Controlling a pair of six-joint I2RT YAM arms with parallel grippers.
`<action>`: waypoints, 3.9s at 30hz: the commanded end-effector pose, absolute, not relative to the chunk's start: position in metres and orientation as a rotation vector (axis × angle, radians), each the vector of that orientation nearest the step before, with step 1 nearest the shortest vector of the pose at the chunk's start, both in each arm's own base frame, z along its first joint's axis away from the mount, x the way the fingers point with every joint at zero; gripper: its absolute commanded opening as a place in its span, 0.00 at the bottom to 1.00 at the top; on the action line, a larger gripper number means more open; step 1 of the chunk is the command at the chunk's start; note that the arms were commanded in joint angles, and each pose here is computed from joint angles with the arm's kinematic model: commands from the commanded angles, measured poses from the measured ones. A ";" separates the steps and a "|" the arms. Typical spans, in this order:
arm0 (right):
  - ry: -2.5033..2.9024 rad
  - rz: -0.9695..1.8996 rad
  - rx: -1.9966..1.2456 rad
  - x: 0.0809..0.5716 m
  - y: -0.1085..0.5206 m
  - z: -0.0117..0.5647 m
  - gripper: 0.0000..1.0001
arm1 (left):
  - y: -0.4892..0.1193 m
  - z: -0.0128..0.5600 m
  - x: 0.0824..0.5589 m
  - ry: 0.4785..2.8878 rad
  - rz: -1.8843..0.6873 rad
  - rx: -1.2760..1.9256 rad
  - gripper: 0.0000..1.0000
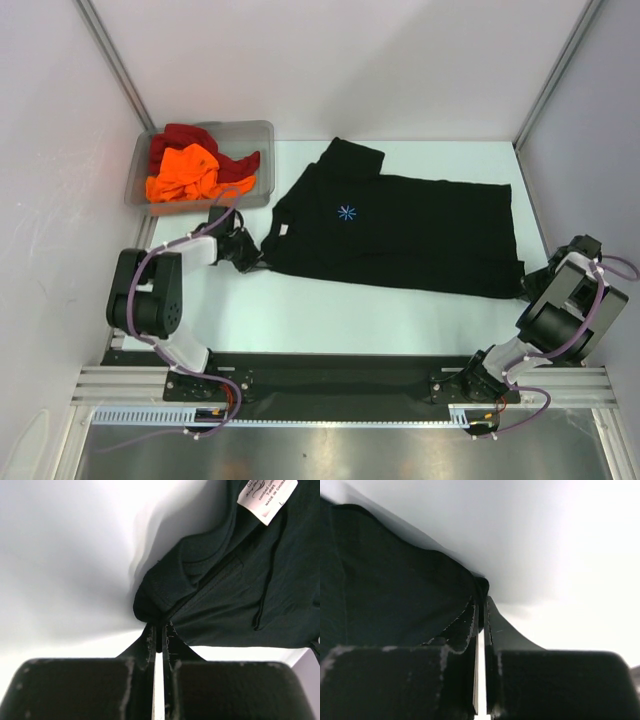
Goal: Fold and stack the t-shirts
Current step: Fold the tshirt
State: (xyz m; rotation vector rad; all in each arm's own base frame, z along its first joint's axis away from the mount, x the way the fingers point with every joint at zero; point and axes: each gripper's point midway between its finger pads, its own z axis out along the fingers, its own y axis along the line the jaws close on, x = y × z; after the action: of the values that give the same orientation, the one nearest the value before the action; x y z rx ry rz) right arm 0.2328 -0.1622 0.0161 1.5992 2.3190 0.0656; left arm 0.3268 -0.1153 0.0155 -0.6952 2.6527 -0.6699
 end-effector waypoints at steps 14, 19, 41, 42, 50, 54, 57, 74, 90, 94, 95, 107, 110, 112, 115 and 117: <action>2.290 -0.276 1.426 0.238 -0.161 0.095 0.69 | -0.102 0.027 0.245 2.683 -0.583 -0.708 0.42; 2.325 -0.132 1.103 0.270 -0.090 0.144 0.89 | -0.087 0.065 0.244 2.596 -0.499 -0.577 0.57; 2.557 1.037 0.163 0.280 0.293 0.099 0.56 | -0.174 0.081 0.302 2.608 -0.875 -0.162 0.43; 2.570 1.041 0.145 0.280 0.298 0.096 0.48 | -0.171 0.079 0.307 2.626 -0.845 -0.170 0.42; 2.629 1.104 0.103 0.293 0.326 0.071 0.37 | -0.141 0.068 0.305 2.695 -0.630 -0.239 0.36; 2.646 1.153 0.129 0.293 0.334 0.063 0.43 | -0.120 0.082 0.296 2.649 -0.506 -0.337 0.48; 2.659 1.158 0.152 0.292 0.336 0.057 0.45 | -0.115 0.082 0.285 2.637 -0.516 -0.394 0.50; 2.678 1.137 0.227 0.301 0.339 0.039 0.45 | -0.140 0.081 0.276 2.634 -0.787 -0.348 0.46; 2.697 1.135 0.266 0.300 0.336 0.035 0.36 | -0.173 0.097 0.403 2.522 -0.713 -0.125 0.41; 2.707 1.151 0.278 0.300 0.336 0.031 0.36 | -0.179 0.083 0.420 2.546 -0.661 -0.073 0.47; 2.706 1.152 0.279 0.301 0.336 0.031 0.36 | -0.182 0.076 0.424 2.563 -0.655 -0.064 0.48; 2.714 1.181 0.278 0.301 0.336 0.027 0.35 | -0.176 0.034 0.426 2.662 -0.550 -0.024 0.47; 2.723 1.182 0.281 0.299 0.336 0.024 0.35 | -0.176 0.031 0.426 2.674 -0.545 -0.025 0.48; 2.723 1.174 0.285 0.299 0.335 0.023 0.35 | -0.177 0.032 0.427 2.669 -0.555 -0.026 0.48; 2.723 1.180 0.297 0.300 0.335 0.022 0.34 | -0.182 0.031 0.424 2.676 -0.578 -0.016 0.46; 2.717 1.189 0.301 0.302 0.336 0.024 0.34 | -0.184 0.030 0.424 2.682 -0.593 -0.020 0.44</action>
State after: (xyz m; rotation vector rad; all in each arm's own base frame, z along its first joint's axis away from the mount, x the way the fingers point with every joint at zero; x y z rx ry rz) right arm 0.2934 0.3331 0.0281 0.2884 2.7306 1.1891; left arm 0.4165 -0.1754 0.0243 -0.0708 2.7020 -0.5690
